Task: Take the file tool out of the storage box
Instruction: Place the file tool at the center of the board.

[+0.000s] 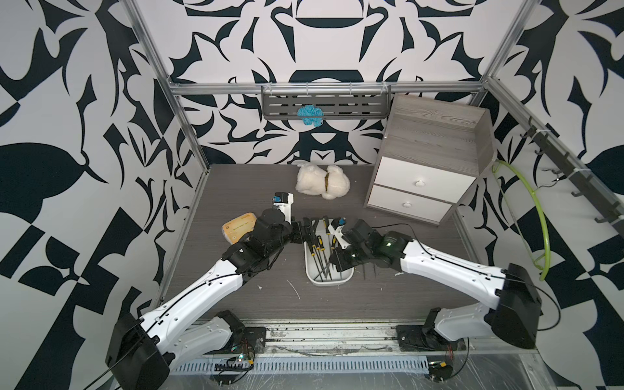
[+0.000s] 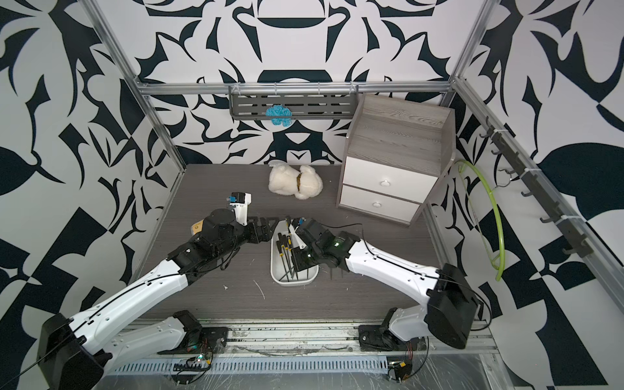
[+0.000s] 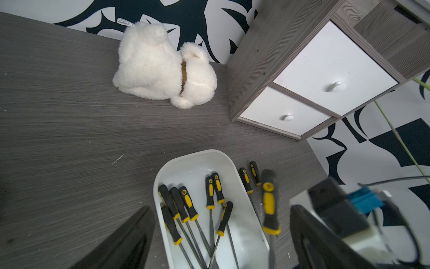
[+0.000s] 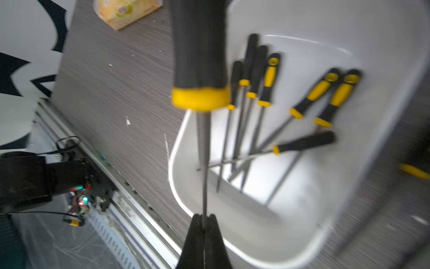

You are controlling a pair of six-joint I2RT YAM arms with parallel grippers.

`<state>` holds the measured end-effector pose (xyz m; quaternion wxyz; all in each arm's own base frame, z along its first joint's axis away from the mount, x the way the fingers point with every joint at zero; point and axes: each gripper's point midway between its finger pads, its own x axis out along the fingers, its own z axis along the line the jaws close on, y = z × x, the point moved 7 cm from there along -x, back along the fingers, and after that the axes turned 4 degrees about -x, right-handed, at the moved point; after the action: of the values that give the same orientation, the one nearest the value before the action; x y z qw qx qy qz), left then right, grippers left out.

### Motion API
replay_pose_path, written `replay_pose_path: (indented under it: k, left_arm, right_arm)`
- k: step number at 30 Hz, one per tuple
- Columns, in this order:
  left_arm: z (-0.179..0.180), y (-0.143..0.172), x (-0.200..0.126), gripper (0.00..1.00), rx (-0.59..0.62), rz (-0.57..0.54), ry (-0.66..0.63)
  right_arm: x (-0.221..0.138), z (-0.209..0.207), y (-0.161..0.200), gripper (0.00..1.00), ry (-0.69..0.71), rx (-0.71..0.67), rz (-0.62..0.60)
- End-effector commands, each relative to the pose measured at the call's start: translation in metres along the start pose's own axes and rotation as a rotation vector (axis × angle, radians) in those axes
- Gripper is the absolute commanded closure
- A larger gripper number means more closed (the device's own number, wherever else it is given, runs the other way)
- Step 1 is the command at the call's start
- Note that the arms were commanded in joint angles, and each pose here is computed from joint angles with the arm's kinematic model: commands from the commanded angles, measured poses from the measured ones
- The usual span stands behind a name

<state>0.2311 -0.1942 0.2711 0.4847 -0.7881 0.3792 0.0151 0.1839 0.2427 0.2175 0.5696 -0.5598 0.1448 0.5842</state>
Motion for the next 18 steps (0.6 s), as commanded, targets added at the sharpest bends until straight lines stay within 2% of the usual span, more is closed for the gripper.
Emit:
replay_pose_path:
  k: [1,6,11,18]
  left_arm:
    - [-0.003,0.002,-0.001,0.04,-0.006,0.02,0.031]
    - [-0.009,0.005,0.003,0.04,-0.029,0.068,0.074]
    - [-0.013,0.01,0.008,0.04,-0.029,0.148,0.086]
    - [-0.016,0.011,0.01,0.04,-0.031,0.18,0.099]
  right_arm:
    - [-0.046,-0.039,0.019,1.0,0.289,-0.008,0.073]
    - [-0.061,-0.091,0.034,1.0,0.444,0.129,0.256]
    - [-0.03,-0.126,0.046,1.0,0.444,0.217,0.453]
    - [0.002,-0.152,0.046,1.0,0.456,0.308,0.546]
